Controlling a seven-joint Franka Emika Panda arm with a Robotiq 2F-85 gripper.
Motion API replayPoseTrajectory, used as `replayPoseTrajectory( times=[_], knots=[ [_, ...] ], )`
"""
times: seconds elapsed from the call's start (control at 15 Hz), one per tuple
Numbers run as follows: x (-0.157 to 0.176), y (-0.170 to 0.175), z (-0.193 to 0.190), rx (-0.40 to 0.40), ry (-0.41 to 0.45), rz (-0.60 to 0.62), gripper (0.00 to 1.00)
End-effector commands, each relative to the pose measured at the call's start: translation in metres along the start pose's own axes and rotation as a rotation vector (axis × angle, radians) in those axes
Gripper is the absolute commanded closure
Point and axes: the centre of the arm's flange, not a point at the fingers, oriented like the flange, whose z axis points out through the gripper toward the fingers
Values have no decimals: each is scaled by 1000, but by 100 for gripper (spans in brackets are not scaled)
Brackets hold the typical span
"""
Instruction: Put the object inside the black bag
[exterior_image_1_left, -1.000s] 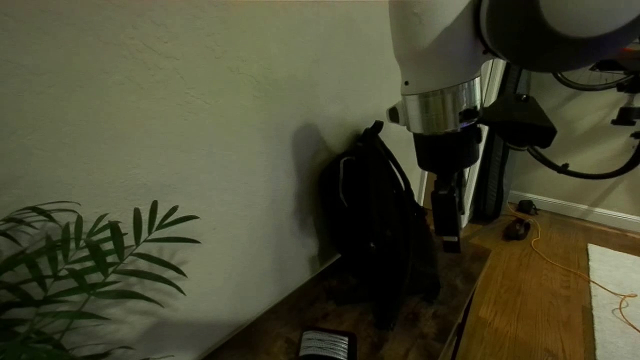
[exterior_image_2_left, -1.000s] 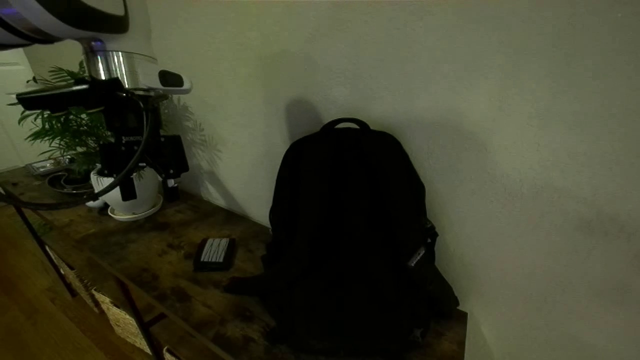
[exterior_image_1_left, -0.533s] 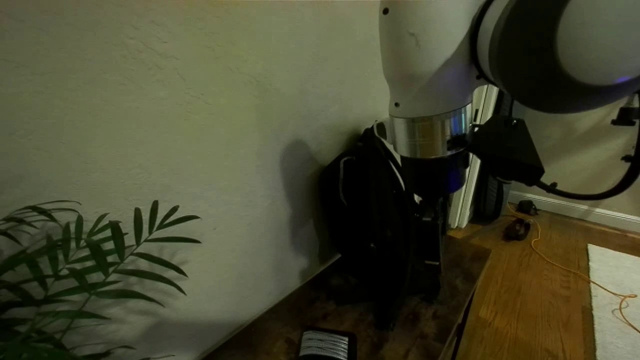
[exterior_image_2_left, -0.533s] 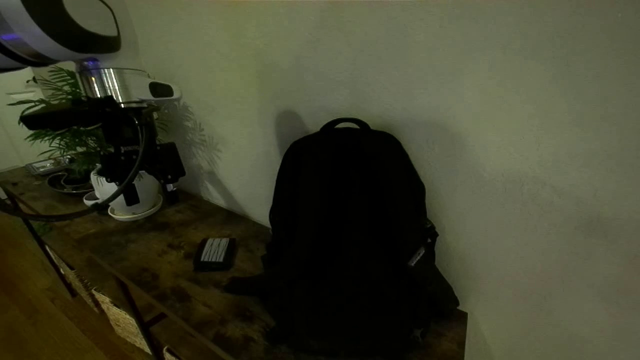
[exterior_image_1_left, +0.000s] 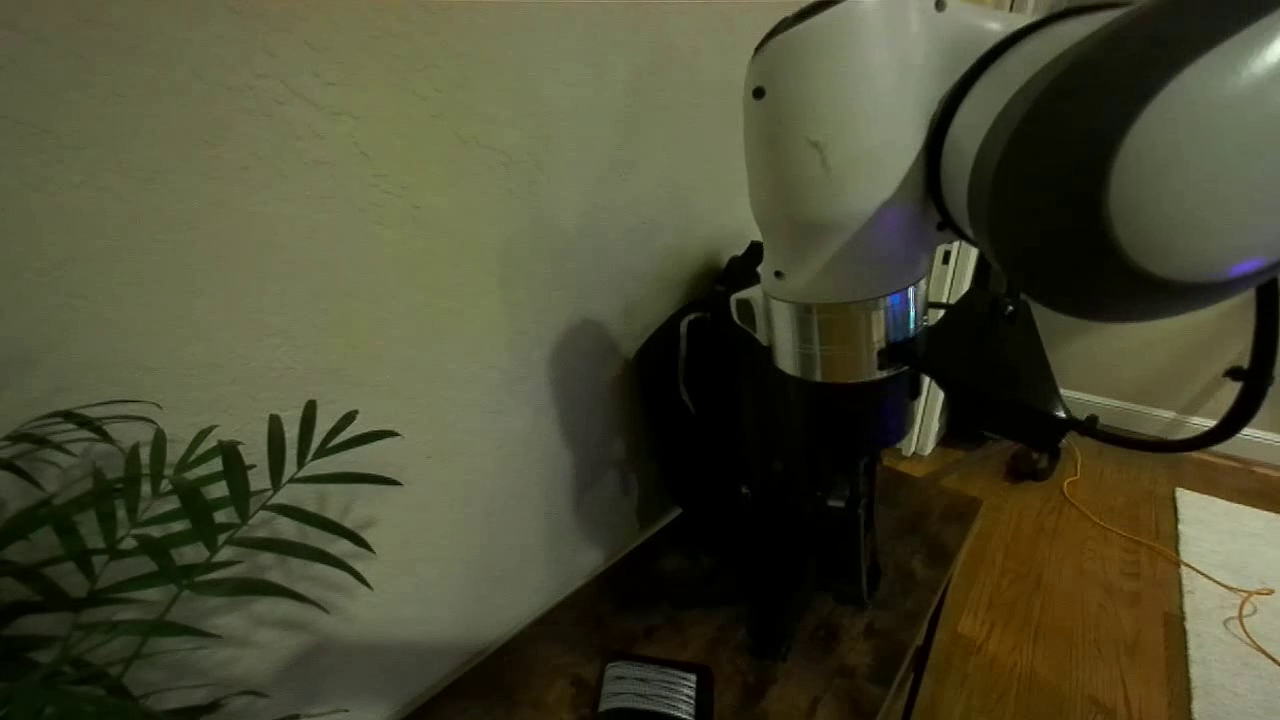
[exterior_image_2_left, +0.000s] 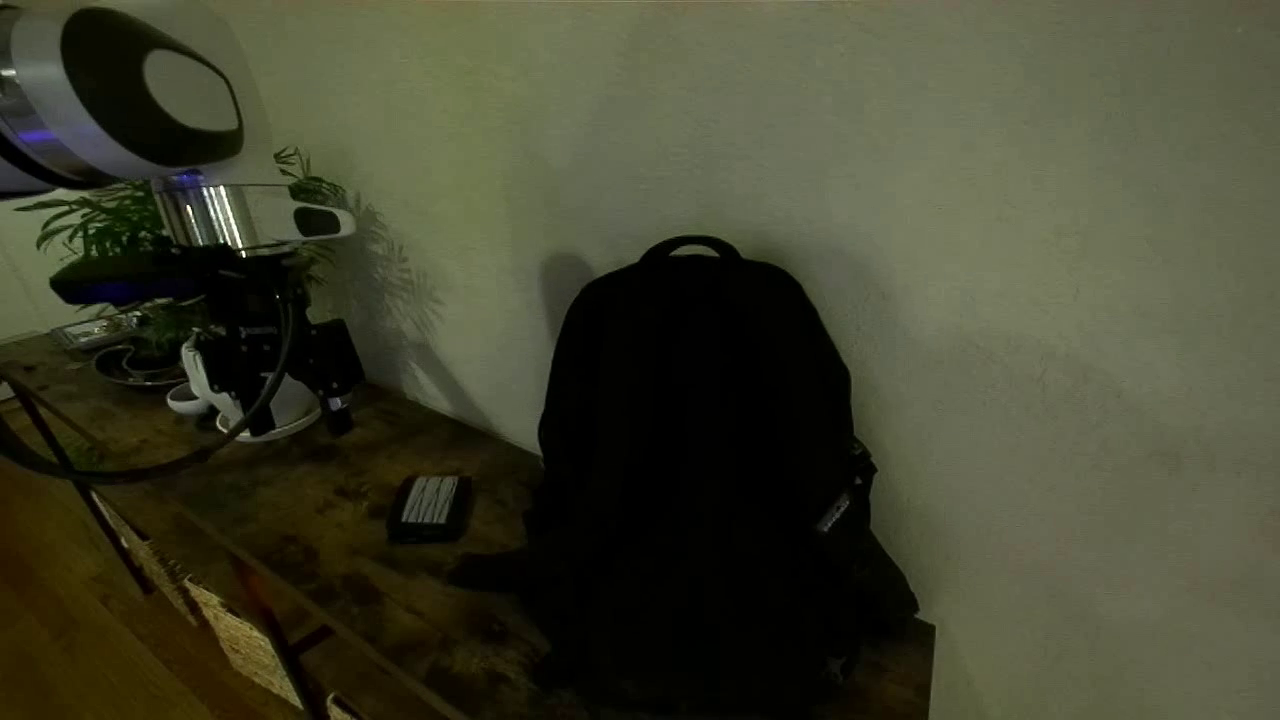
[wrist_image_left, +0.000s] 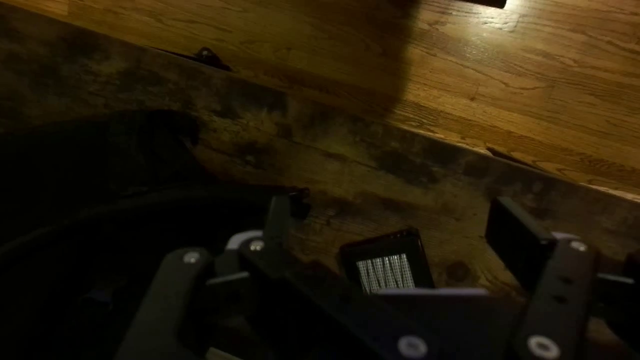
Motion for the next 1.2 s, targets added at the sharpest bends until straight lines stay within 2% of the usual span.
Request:
replayPoseTrajectory(
  times=[0.0, 0.73, 1.13],
  knots=[
    [6, -13, 14, -23, 16, -12, 0],
    [43, -45, 38, -49, 5, -84, 0],
    [77, -57, 51, -41, 9, -94, 0]
  ],
)
